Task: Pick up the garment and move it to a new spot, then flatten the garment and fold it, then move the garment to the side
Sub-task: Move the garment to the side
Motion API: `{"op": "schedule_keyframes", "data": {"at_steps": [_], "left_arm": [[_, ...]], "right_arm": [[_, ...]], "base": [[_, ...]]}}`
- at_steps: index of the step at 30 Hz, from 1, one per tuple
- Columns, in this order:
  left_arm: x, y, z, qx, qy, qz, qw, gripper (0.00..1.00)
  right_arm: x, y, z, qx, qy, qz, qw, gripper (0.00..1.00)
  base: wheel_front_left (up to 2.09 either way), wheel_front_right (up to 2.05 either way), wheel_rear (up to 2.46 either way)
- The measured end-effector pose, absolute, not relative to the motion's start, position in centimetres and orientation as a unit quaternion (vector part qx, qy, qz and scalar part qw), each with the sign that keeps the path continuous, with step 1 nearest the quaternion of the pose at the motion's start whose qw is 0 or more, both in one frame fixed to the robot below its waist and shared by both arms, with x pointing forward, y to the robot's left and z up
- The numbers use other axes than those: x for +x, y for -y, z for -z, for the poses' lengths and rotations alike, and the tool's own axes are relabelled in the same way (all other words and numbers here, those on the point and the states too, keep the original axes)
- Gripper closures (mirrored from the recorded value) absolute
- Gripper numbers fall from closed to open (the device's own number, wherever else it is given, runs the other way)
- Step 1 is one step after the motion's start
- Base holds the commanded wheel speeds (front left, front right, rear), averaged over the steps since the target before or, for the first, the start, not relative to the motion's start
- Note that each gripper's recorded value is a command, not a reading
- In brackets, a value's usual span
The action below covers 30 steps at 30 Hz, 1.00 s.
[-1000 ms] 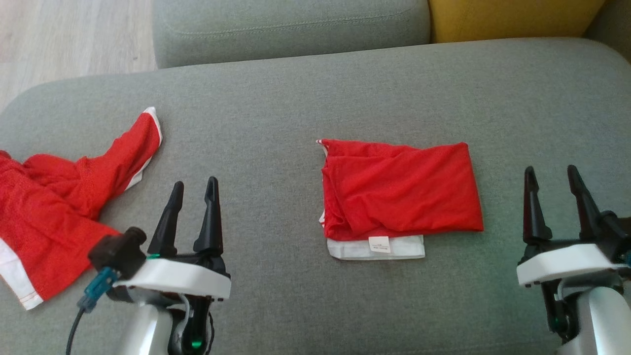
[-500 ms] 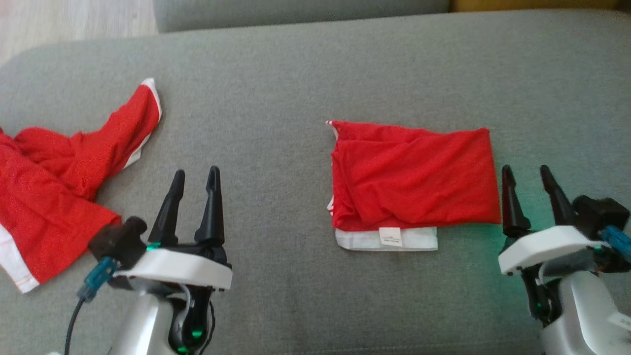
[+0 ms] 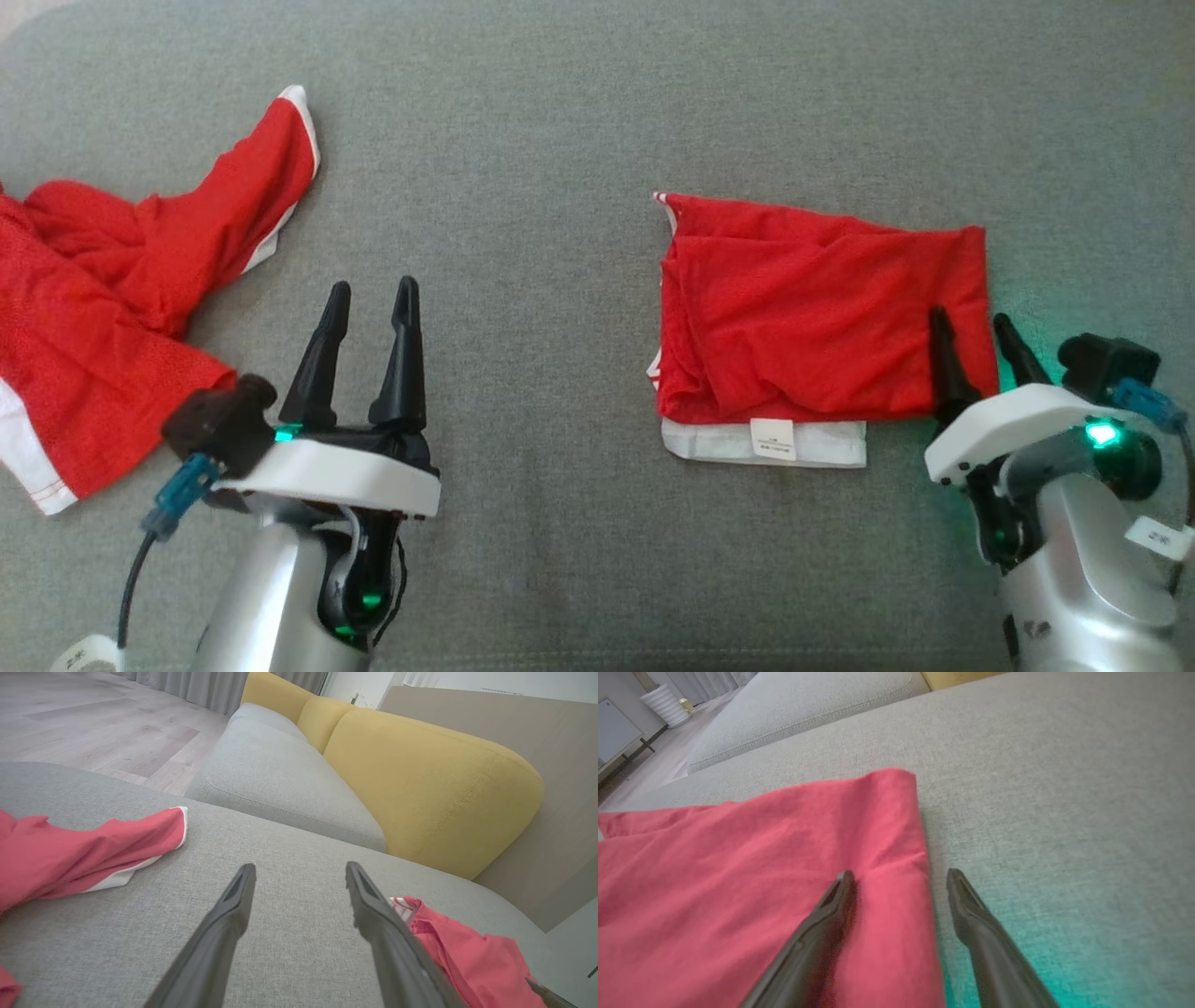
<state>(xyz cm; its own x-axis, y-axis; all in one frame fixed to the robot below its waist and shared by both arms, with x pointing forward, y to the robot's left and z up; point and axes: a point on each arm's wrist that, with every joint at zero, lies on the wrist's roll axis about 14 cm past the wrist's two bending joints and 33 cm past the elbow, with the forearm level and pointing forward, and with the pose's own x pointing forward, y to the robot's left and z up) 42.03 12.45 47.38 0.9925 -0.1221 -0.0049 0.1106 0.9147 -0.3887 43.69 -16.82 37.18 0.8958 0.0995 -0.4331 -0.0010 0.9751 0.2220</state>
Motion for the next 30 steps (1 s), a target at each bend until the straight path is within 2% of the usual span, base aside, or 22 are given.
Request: {"op": "schedule_keyframes", "data": {"at_steps": [1,2,3,7,12,17,23,30], "left_arm": [[42.1,-12.5,-47.3,-0.198,-0.016,0.059,0.978,0.00],[42.1,-12.5,-47.2,-0.197,-0.017,0.059,0.979,0.00],[42.1,-12.5,-47.2,-0.196,-0.017,0.059,0.979,0.00],[42.3,-12.2,-47.3,-0.195,-0.015,0.064,0.979,0.00],[42.6,-11.2,-47.6,-0.194,-0.012,0.079,0.978,0.00],[43.2,-9.8,-47.7,-0.187,-0.011,0.099,0.977,0.00],[44.4,-7.8,-47.3,-0.191,-0.015,0.128,0.973,0.00],[46.0,-6.8,-46.7,-0.210,-0.017,0.137,0.968,0.00]], "right_arm": [[43.7,16.6,-36.9,0.113,-0.232,-0.028,0.966,0.13],[43.7,16.3,-36.8,0.115,-0.236,-0.031,0.964,0.95],[43.8,16.1,-36.7,0.113,-0.237,-0.035,0.964,1.00],[44.1,15.7,-37.6,0.082,-0.216,-0.054,0.971,1.00],[44.8,17.3,-40.0,-0.008,-0.168,-0.077,0.983,1.00],[45.8,20.6,-43.2,-0.113,-0.130,-0.085,0.981,1.00],[45.7,29.3,-45.4,-0.191,-0.145,-0.025,0.970,1.00],[46.3,36.2,-46.7,-0.185,-0.165,0.058,0.967,1.00]], "base": [[0.00,0.00,0.00],[0.00,0.00,0.00],[0.00,0.00,0.00],[0.00,0.00,0.00],[0.00,0.00,0.00],[0.00,0.00,0.00],[0.00,0.00,0.00],[0.00,0.00,0.00]]}}
